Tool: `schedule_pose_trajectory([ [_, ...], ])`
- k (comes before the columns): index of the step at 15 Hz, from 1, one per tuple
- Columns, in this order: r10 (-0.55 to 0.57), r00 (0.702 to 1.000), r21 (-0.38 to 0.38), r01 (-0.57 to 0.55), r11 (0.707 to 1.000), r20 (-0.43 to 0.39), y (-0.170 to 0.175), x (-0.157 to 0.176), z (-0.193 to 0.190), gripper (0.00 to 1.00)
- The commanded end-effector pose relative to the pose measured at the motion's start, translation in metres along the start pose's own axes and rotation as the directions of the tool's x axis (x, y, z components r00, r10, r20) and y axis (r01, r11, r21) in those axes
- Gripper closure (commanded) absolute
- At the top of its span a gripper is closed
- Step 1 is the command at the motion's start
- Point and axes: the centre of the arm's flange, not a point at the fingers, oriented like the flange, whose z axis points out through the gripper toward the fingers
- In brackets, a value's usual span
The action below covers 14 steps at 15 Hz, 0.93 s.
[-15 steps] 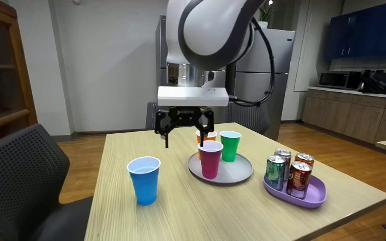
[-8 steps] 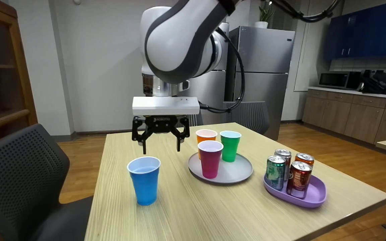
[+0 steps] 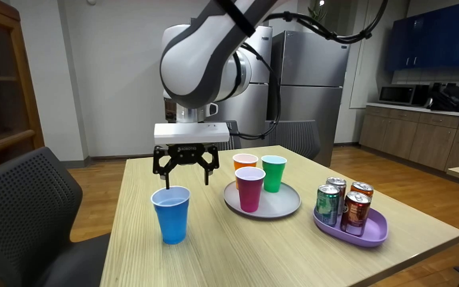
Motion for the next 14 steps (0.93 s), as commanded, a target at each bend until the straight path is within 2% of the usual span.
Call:
schedule_pose_trajectory([
  [1, -0.03, 0.999, -0.014, 0.03, 0.999, 0.035, -0.007, 0.013, 0.006, 0.0],
  [12, -0.054, 0.994, 0.014, 0.053, 0.998, 0.093, -0.006, 0.013, 0.034, 0.0],
  [13, -0.056, 0.994, 0.016, 0.054, 0.998, 0.094, -0.006, 0.013, 0.035, 0.17],
  [14, -0.058, 0.994, 0.019, 0.056, 0.998, 0.095, -0.007, 0.014, 0.035, 0.26],
])
